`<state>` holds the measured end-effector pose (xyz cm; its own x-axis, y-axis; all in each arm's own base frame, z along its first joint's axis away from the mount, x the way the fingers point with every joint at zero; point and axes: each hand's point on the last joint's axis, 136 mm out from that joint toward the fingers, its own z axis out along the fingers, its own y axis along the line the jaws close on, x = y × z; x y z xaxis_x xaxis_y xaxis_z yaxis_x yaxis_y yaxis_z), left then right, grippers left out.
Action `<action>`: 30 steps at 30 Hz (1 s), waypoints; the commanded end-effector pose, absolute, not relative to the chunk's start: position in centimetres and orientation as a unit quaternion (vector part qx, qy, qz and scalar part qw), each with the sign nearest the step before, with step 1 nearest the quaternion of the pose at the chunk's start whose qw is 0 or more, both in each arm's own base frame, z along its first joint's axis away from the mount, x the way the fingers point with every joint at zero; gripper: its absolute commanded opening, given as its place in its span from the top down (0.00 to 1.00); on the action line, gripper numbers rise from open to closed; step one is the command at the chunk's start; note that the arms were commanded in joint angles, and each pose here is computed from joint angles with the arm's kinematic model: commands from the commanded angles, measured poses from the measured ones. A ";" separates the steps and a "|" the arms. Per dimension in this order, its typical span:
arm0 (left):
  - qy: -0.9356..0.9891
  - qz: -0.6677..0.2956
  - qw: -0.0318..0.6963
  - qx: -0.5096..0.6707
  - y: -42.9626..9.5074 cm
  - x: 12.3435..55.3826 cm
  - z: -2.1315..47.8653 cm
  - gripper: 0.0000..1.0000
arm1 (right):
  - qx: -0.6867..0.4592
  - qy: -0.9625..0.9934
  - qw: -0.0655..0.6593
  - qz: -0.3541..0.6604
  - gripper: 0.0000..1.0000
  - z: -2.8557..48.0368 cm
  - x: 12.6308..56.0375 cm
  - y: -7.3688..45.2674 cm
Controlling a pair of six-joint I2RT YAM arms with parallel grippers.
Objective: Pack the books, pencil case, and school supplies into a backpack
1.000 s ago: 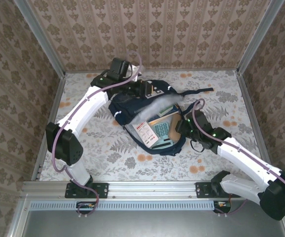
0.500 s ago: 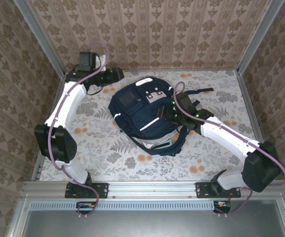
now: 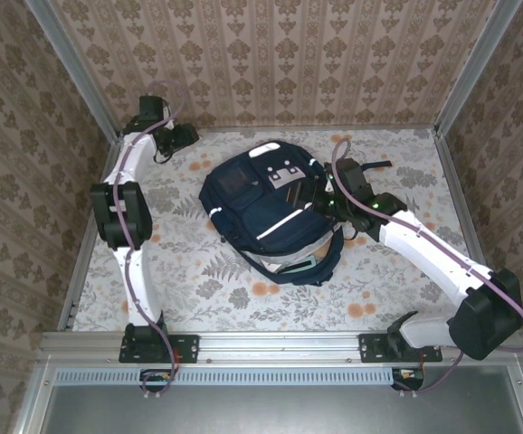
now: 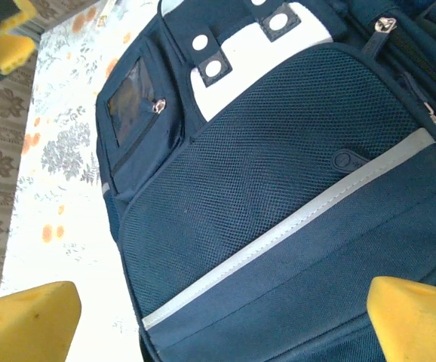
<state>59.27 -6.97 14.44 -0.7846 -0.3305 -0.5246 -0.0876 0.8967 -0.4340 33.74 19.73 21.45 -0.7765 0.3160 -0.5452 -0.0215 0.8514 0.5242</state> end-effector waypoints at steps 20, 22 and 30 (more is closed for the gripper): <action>0.885 -0.290 0.300 -0.207 -5.8 67.4 6.5 0.39 | 0.136 0.911 0.311 0.235 0.00 22.1 30.6 16.0; 0.891 -0.292 0.280 -0.205 -6.2 66.3 6.0 0.41 | 0.137 0.910 0.313 0.236 0.00 22.0 30.7 16.0; 0.911 -0.265 0.243 -0.203 -6.9 59.9 5.5 0.42 | 0.127 0.910 0.300 0.256 0.01 21.1 31.8 17.4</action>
